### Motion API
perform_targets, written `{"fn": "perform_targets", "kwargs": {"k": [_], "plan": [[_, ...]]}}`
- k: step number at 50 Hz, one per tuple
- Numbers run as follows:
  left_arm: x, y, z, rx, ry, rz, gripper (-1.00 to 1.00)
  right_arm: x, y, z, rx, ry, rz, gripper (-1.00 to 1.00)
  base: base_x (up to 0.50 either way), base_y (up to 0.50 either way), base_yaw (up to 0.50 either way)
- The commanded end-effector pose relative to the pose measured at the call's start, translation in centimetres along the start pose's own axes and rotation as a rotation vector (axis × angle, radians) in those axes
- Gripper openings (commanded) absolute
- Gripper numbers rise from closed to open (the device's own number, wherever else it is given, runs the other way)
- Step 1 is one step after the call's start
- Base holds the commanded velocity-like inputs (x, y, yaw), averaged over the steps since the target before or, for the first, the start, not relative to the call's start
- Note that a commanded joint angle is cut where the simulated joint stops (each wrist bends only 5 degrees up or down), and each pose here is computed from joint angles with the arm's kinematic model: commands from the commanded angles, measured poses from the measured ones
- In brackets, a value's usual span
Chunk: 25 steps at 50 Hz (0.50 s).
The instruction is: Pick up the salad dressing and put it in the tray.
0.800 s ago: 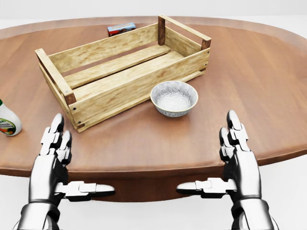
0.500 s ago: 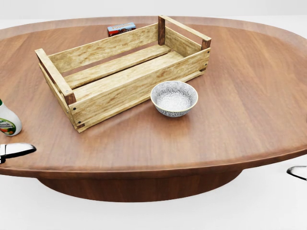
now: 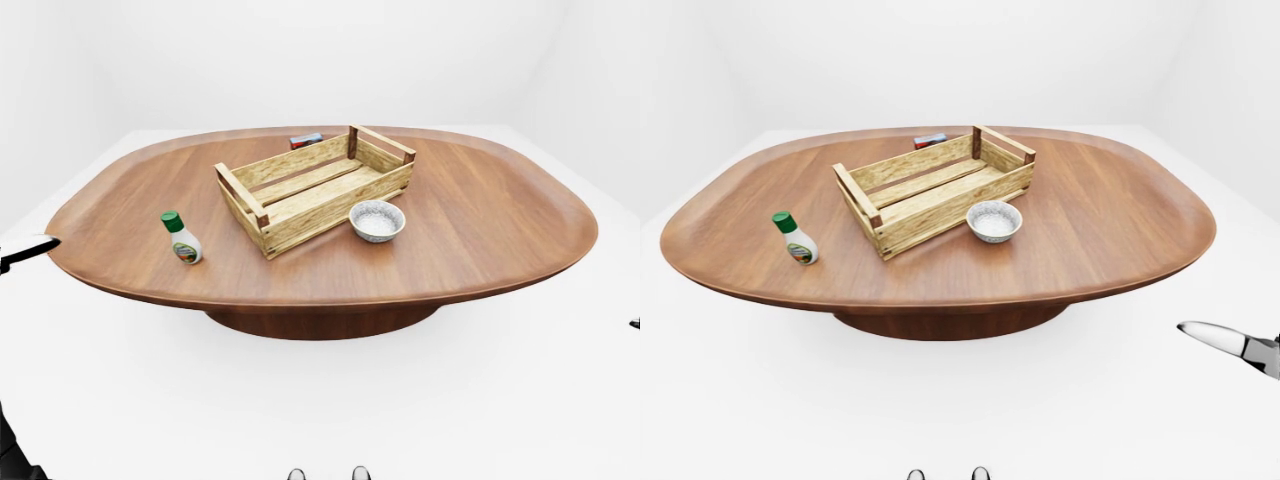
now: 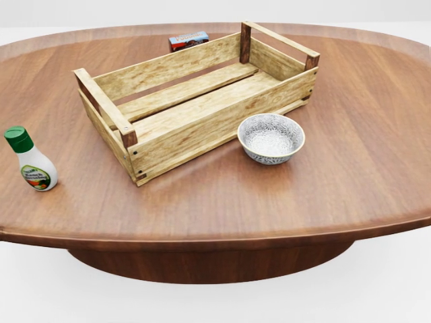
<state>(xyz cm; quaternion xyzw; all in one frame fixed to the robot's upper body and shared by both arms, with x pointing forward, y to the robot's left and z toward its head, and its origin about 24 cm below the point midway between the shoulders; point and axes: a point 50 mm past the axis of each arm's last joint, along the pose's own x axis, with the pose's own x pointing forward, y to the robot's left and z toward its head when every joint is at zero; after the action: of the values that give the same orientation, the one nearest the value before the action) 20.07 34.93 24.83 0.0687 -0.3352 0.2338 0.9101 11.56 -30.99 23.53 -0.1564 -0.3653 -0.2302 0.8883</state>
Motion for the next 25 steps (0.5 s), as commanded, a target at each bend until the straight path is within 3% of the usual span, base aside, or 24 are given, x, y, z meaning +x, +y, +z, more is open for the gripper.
{"fn": "perform_targets", "kwargs": {"k": [1, 10, 25], "plan": [[0.6, 1.6, 1.0, 0.017, -0.028, 0.042, 1.00, 0.1, 0.4, -0.3, -0.093, 0.025, 0.030, 1.00, 0.09, 0.50, 0.00], [0.5, 1.3, 0.5, 0.019, -0.007, 0.038, 1.00, 0.1, 0.2, -1.3, -0.148, 0.066, -0.029, 1.00, 0.10, 0.50, 0.00], [0.4, 1.2, 0.2, 0.030, 0.005, 0.027, 1.00, -0.2, 1.2, -1.4, -0.126, 0.080, 0.044, 1.00, 0.30, 0.45, 0.00]]}}
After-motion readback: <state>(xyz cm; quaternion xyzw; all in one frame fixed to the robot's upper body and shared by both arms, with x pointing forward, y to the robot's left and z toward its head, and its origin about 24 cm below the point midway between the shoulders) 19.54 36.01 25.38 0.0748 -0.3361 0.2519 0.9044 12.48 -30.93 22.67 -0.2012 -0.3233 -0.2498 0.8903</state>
